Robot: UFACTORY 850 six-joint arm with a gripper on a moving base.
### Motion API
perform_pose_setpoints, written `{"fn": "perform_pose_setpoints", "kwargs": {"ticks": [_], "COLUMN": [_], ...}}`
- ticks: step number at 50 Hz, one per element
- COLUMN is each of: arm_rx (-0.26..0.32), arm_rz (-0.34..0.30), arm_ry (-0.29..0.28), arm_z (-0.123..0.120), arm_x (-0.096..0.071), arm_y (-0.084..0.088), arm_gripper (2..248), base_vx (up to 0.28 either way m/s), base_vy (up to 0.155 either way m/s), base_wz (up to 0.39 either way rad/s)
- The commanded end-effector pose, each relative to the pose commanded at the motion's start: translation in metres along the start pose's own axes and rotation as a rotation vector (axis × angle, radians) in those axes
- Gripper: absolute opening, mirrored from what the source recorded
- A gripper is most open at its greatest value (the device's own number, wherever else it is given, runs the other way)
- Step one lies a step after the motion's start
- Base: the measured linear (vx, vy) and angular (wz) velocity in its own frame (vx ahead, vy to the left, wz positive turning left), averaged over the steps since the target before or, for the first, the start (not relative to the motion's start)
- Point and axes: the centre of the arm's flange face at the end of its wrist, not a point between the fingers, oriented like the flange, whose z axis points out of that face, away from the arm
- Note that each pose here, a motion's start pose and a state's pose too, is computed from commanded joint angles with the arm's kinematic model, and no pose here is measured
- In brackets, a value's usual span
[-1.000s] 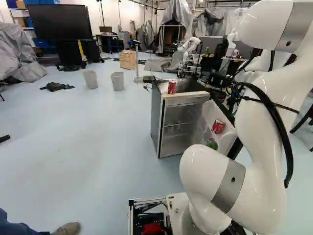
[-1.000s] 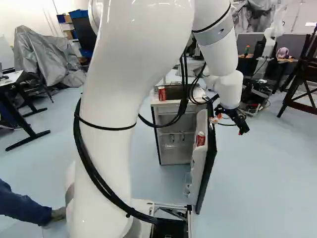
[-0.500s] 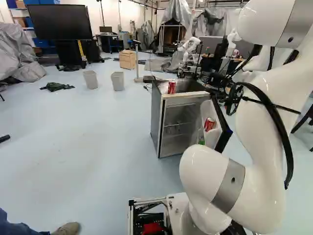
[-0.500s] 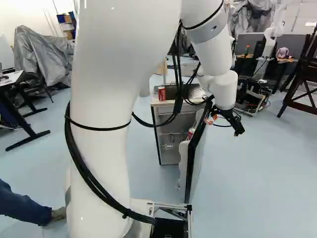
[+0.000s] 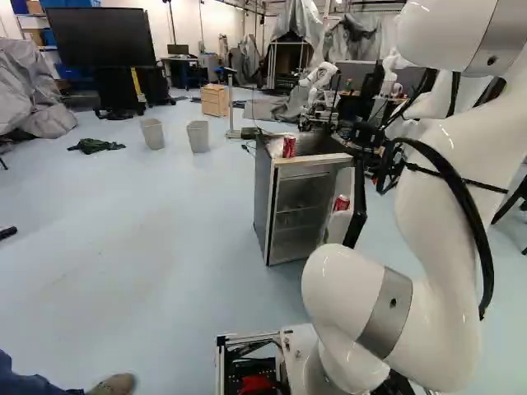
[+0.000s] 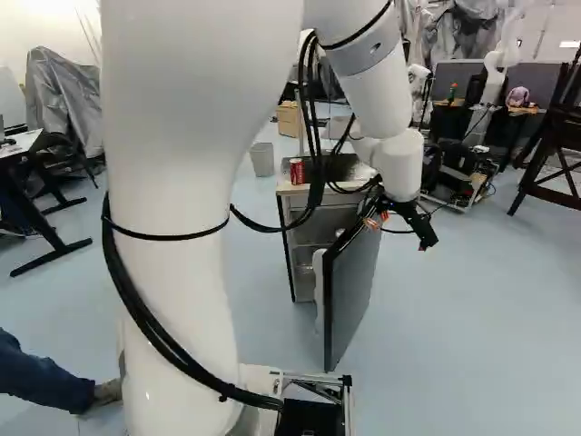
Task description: Grab a drink from the fridge
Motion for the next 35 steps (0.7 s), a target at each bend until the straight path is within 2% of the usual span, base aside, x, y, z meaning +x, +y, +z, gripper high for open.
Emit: {"fn": "perform_pose_setpoints", "kwargs": {"ticks": [19, 35], "arm_rx": [0.01, 0.012], "arm_rz": [-0.024, -0.029], "arm_ry": [-0.011, -0.016], "arm_z": [-0.006, -0.006], "arm_x": [-0.016, -0.019], "arm_y": [-0.012, -0.015], "arm_gripper": [247, 247], "base_vx": [0.0, 0.0], "base_vy": [0.0, 0.0], "base_wz": [0.0, 0.0]}}
